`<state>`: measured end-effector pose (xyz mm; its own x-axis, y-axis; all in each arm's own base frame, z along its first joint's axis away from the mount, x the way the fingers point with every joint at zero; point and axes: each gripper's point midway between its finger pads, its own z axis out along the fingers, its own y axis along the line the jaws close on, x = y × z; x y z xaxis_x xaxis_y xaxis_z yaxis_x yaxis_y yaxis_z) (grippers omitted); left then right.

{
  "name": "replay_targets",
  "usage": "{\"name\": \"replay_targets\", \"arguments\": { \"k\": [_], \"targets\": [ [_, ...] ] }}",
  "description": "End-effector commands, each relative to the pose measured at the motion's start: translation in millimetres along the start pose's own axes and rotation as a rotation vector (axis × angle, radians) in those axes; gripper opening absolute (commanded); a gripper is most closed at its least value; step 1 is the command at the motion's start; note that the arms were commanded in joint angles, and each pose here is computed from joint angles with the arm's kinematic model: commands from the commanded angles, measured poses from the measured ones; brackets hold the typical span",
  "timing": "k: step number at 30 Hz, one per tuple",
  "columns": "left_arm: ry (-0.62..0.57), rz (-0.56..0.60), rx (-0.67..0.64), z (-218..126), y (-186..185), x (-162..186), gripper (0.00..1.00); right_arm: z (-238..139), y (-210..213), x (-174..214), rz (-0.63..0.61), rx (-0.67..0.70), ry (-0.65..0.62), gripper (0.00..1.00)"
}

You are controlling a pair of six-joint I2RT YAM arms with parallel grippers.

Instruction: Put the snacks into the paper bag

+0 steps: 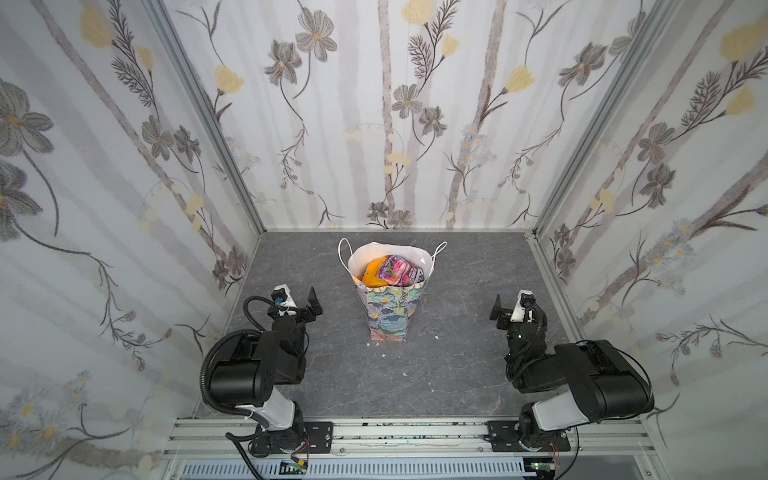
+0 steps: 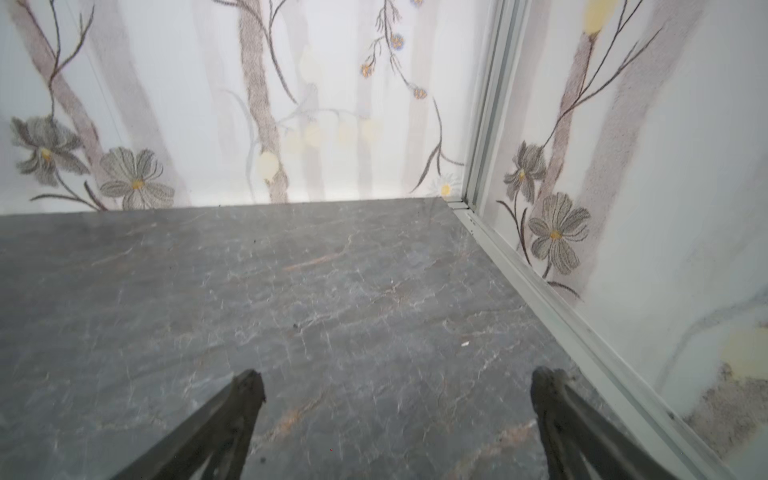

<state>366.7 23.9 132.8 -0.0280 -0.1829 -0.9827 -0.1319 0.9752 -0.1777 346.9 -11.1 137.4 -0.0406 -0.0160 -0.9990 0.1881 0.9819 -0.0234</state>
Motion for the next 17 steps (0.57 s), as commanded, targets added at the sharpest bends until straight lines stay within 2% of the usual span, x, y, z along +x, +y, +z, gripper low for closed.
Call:
{"name": "replay_targets", "arguments": {
  "k": [1,2,17],
  "targets": [
    [0.033,0.061,0.129,5.9,-23.1,3.6,1.00,9.5,5.1,-5.5,0.011,-0.036,0.000,1.00],
    [0.072,0.074,0.158,11.0,-28.5,9.6,1.00,10.6,5.3,-2.9,0.008,-0.036,0.016,1.00],
    [0.070,0.064,0.129,13.0,-24.2,9.0,1.00,15.5,5.9,-2.5,0.017,-0.051,0.020,1.00]
  ]
}}
